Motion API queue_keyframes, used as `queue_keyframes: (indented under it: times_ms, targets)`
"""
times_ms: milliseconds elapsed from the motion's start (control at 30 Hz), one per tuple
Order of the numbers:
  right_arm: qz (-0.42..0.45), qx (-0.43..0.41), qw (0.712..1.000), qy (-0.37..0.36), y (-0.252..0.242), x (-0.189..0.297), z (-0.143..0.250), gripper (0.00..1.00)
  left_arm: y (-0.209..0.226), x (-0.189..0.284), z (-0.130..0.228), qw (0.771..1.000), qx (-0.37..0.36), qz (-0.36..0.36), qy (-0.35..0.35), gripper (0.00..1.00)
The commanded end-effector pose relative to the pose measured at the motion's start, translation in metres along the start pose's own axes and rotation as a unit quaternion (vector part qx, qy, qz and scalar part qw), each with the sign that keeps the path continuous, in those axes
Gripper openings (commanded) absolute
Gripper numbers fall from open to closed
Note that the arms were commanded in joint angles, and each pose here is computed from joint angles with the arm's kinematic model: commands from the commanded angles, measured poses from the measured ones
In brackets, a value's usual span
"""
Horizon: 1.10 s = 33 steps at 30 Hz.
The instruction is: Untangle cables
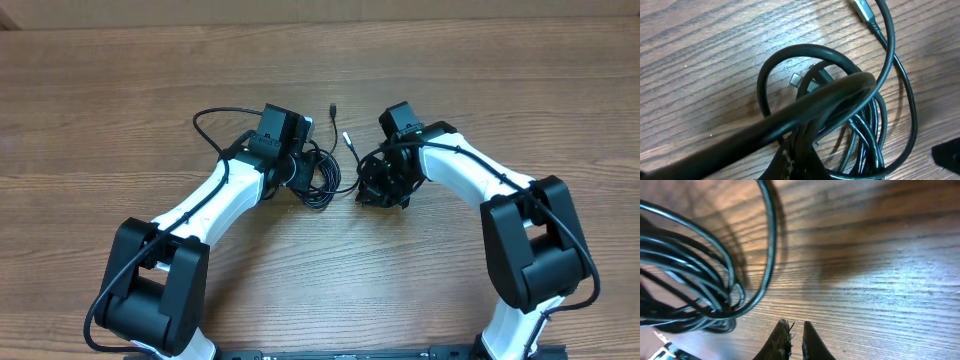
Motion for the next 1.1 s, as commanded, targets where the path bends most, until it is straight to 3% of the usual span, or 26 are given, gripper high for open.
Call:
queue_keyframes:
  times_ms: [0,33,67,100,133,233,500,900,1067]
  targets:
    - [-0.028,0.029,0.998,-0.041,0.013,0.023,-0.008,0.12,-0.005,0.011,-0.01,0.999,-0.017,0.02,-0.02,0.04]
    - [-0.031,0.032,0.998,-0.047,0.014,0.023,-0.01,0.17,-0.006,0.011,-0.011,0.999,-0.018,0.02,-0.021,0.04]
    - [-0.032,0.032,0.998,-0.049,0.015,0.023,-0.011,0.29,-0.006,0.011,-0.011,0.999,-0.02,0.021,-0.022,0.04]
    - [-0.033,0.028,0.998,-0.05,0.015,0.023,-0.011,0.36,-0.006,0.011,-0.011,0.999,-0.022,0.021,-0.021,0.04]
    - [-0.033,0.028,0.998,-0.05,0.015,0.023,-0.011,0.37,-0.006,0.011,-0.011,0.999,-0.023,0.022,-0.021,0.04]
    - [-0.024,0.017,0.998,-0.053,0.013,0.023,-0.012,0.38,-0.006,0.011,-0.011,0.999,-0.023,0.022,-0.021,0.04]
    - [0.005,-0.122,0.99,-0.071,0.008,0.019,-0.011,0.39,-0.008,0.011,-0.01,0.999,-0.024,0.035,-0.017,0.04]
    - [0.044,-0.167,0.981,-0.09,0.007,0.004,-0.012,0.39,-0.014,0.012,-0.009,0.997,-0.025,0.067,-0.009,0.04]
    - [0.055,-0.172,0.98,-0.082,0.003,-0.007,-0.013,0.34,-0.014,0.012,-0.009,0.997,-0.025,0.067,-0.01,0.04]
Point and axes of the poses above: each gripper's point midway between its finger pads, its own x axis back along the fingers, its own y axis along the line the jaws close on, z = x × y, the point moved 9 cm from there along x, back along the fingers, and after that the axes turned 13 degrees about x, right-handed, at the moved point
